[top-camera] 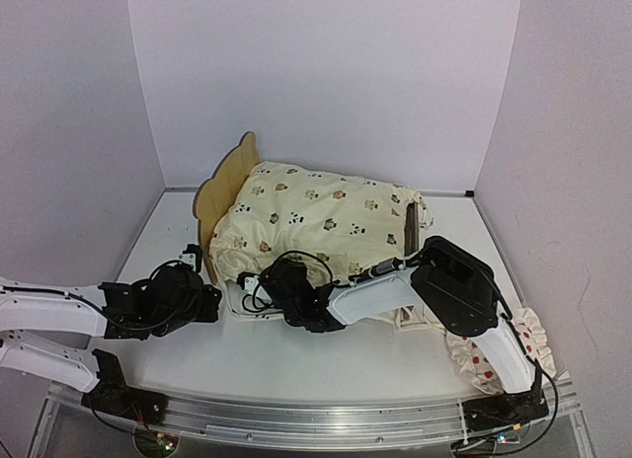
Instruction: Set up the pet bed
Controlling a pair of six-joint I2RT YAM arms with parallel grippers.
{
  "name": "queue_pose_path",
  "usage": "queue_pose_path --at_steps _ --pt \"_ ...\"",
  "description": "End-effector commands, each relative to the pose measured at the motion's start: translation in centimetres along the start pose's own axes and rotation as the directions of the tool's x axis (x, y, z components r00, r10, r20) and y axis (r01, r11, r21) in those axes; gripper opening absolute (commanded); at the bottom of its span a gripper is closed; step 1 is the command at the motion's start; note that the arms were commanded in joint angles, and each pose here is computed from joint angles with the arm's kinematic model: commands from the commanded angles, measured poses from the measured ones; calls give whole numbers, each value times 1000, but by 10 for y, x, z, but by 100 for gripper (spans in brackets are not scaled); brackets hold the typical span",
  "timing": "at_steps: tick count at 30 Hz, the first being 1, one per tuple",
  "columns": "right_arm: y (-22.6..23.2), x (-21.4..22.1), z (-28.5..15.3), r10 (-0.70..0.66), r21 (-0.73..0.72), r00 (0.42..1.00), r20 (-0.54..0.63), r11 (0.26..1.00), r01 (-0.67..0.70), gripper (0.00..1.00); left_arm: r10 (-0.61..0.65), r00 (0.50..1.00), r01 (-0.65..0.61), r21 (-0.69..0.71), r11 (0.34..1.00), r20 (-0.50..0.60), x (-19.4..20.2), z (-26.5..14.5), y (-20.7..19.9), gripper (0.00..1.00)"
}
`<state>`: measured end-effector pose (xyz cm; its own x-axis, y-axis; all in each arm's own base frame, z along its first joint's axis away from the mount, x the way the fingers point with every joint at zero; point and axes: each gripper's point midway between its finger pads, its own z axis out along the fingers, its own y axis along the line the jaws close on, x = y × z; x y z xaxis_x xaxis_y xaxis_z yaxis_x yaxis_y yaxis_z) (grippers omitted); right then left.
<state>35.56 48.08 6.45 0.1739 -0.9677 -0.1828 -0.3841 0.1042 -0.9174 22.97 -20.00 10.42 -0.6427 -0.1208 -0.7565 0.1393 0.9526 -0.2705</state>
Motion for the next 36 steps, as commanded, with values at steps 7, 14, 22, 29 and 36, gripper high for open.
queue_pose_path --at_steps 7,14,22,29,36 --pt "-75 -29 -33 175 56 982 70 982 -179 22 -65 998 65 -5 998 26 8 1 13 20" --pt "-105 -34 -44 203 78 976 83 975 -210 17 -69 996 68 18 998 58 1 0 12 19" --pt "-142 -46 -57 235 111 964 120 962 -249 14 -56 989 46 78 996 136 -10 -4 8 21" --pt "-173 -52 -69 267 130 955 131 950 -283 12 -40 971 13 115 993 236 -26 -10 5 24" --pt "-199 -52 -85 297 134 943 151 939 -317 11 -69 941 47 76 996 331 -47 -20 20 20"
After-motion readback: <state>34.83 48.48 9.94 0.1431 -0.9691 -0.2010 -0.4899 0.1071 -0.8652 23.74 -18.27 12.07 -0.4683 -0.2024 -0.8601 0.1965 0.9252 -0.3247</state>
